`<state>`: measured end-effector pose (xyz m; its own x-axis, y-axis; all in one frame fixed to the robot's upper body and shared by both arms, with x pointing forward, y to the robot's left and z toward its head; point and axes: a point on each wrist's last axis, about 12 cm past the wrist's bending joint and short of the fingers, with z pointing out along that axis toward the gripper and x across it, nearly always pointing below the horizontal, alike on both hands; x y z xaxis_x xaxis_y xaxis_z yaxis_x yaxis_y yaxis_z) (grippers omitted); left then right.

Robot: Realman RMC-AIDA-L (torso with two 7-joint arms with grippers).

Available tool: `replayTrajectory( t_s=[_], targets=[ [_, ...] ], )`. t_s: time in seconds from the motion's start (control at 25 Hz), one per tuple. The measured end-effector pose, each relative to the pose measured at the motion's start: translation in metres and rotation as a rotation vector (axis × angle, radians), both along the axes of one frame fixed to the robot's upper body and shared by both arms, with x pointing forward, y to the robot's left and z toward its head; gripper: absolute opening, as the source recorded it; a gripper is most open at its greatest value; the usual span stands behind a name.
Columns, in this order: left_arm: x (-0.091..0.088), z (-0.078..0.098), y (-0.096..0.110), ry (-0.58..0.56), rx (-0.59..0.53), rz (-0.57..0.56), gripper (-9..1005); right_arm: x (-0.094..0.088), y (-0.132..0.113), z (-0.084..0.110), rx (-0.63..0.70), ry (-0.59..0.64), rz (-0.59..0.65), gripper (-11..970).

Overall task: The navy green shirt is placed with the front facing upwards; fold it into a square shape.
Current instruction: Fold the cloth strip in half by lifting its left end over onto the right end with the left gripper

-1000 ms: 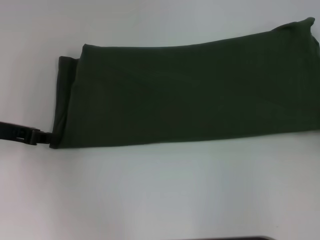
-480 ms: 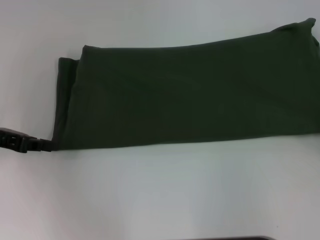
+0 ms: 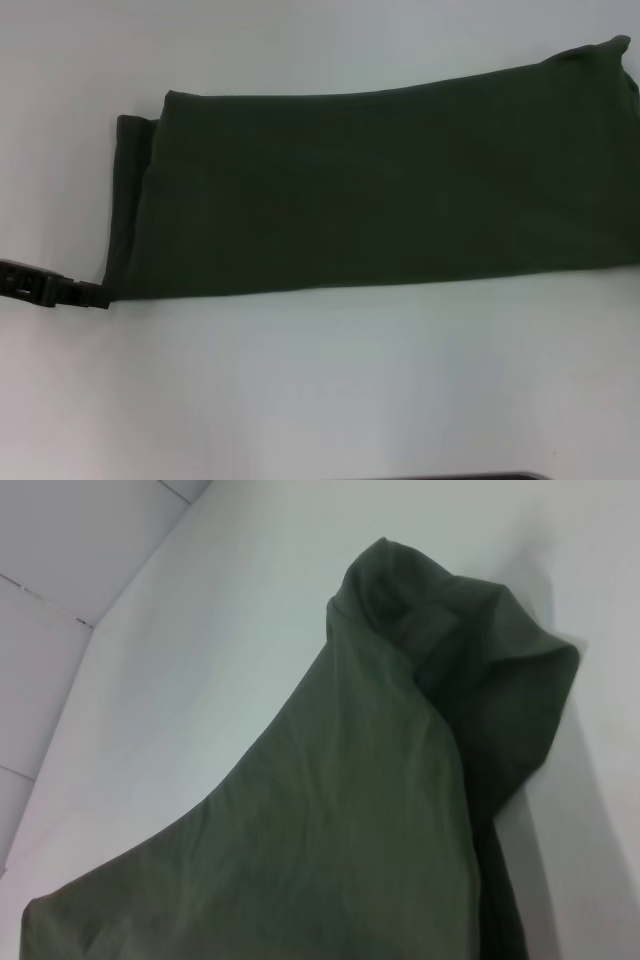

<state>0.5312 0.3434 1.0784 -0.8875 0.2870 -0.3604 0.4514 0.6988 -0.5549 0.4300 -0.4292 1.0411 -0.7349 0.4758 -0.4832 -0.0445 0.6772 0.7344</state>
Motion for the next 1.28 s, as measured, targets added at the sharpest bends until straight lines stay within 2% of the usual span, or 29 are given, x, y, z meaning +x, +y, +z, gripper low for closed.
replayTrajectory(
  t_s=[0.08, 0.28, 0.64, 1.04, 1.28],
  targets=[
    [0.0002, -0.0001, 0.0005, 0.004, 0.001, 0.010, 57, 0.0005, -0.0004, 0.0004, -0.001, -0.001, 0.000, 10],
    [0.0025, 0.0017, 0.0014, 0.012, 0.001, 0.031, 259, 0.0010, -0.0019, 0.0015, -0.003, -0.002, -0.002, 9],
    [0.0057, 0.0035, 0.0020, 0.047, 0.023, 0.049, 690, 0.0013, -0.0032, 0.0022, -0.005, -0.003, -0.004, 10],
    [0.0053, 0.0061, 0.0005, 0.094, 0.053, 0.012, 805, 0.0015, -0.0043, 0.0029, -0.006, -0.003, -0.007, 9],
    [0.0080, 0.0065, -0.0067, 0.112, 0.064, -0.018, 803, 0.0015, -0.0048, 0.0032, -0.006, -0.003, -0.008, 10]
  ],
)
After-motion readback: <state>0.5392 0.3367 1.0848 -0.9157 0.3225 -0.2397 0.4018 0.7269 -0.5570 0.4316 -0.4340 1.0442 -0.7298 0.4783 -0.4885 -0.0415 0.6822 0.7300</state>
